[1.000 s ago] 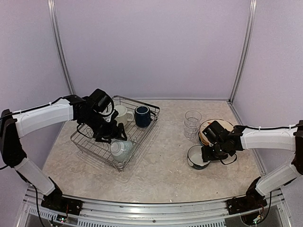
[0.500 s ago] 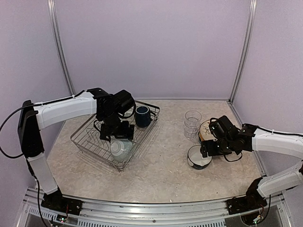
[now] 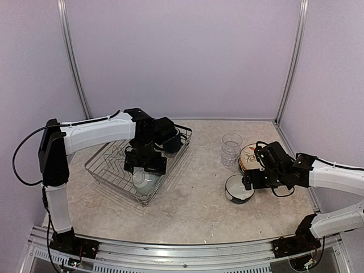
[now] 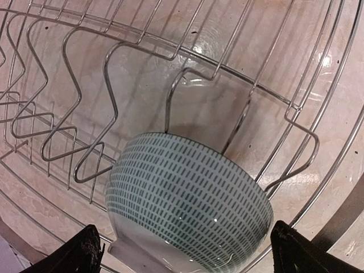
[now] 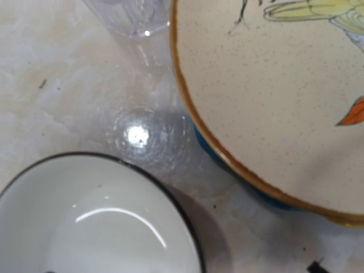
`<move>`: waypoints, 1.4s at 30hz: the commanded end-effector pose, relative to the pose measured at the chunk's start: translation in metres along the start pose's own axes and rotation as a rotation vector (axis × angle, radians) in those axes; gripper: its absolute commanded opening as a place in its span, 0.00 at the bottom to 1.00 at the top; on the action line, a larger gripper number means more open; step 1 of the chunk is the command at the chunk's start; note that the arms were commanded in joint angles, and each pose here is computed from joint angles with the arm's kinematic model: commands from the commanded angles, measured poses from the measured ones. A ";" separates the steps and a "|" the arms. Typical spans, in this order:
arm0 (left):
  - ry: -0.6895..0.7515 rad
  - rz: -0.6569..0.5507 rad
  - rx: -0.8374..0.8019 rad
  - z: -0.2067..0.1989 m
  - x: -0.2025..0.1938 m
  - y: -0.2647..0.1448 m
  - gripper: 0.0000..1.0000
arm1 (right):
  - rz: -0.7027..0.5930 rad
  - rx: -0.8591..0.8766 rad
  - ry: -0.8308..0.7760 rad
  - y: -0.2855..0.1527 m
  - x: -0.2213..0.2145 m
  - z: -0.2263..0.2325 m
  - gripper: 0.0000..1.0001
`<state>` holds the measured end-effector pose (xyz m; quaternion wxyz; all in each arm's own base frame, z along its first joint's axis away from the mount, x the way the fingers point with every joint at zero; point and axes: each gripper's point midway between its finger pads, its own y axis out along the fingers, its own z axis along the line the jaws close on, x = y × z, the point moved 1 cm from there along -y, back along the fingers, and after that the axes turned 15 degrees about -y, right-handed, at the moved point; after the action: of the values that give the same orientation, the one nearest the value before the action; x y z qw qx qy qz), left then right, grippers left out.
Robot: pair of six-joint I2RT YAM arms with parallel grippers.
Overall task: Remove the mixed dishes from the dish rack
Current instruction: Grab the bowl from the dish rack.
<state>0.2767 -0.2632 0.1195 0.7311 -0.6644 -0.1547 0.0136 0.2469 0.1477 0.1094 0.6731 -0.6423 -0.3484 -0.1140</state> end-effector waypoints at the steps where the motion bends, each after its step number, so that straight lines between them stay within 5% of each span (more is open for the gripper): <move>1: -0.009 0.006 0.005 -0.008 0.006 0.001 0.99 | -0.047 0.001 0.013 -0.005 0.005 -0.003 0.94; 28: 0.006 0.072 0.080 0.029 0.001 0.012 0.89 | -0.092 0.037 0.015 -0.004 0.017 0.004 0.96; 42: 0.017 0.119 0.029 0.045 -0.009 0.003 0.99 | -0.087 0.058 0.011 0.001 0.020 0.010 0.96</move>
<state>0.2791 -0.2346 0.1148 0.7285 -0.6683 -0.1441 0.0439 0.2560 0.1610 0.1234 0.6859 -0.6082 -0.3744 -0.1392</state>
